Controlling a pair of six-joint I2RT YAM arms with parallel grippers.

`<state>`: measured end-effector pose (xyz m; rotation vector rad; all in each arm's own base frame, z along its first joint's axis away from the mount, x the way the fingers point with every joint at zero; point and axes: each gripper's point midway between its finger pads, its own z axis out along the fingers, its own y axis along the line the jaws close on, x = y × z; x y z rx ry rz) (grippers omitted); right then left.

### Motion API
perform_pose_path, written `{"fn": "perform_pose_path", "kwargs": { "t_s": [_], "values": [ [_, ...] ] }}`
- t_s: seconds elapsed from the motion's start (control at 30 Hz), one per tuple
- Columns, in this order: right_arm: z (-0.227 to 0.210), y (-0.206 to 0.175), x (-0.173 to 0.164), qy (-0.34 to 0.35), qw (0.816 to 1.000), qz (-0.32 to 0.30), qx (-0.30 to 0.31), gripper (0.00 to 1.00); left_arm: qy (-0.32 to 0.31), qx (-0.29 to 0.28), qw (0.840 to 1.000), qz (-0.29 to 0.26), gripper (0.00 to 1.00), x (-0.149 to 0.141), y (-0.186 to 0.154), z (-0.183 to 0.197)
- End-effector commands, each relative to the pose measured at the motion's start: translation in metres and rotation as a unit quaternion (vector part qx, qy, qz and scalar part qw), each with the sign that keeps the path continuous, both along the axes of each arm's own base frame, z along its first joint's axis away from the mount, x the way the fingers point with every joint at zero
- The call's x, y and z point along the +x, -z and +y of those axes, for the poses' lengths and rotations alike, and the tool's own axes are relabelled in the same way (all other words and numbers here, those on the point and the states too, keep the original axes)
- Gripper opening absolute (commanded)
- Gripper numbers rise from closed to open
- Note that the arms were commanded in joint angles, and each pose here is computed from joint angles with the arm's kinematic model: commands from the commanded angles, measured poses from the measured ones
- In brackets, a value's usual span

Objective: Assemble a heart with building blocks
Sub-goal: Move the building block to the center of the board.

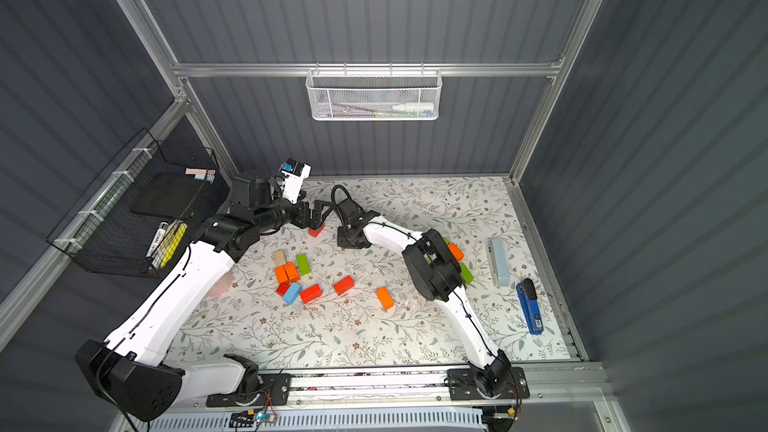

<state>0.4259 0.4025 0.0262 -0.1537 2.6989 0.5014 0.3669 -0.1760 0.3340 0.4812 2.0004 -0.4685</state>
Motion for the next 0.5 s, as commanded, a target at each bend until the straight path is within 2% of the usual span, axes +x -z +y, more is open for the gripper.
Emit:
{"fn": "perform_pose_path", "kwargs": {
  "t_s": [0.0, 0.47],
  "values": [
    [0.0023, 0.0015, -0.0028, 0.011, 1.000, 0.012, 0.002, 0.29, 0.008, -0.008, 1.000, -0.016, 0.99, -0.0031, -0.0089, -0.0001],
    [-0.0068, -0.0026, 0.0038, -0.002, 0.999, -0.013, -0.029, 0.31, 0.003, -0.008, 1.000, -0.008, 0.99, 0.0013, -0.0037, -0.0006]
  ]
}}
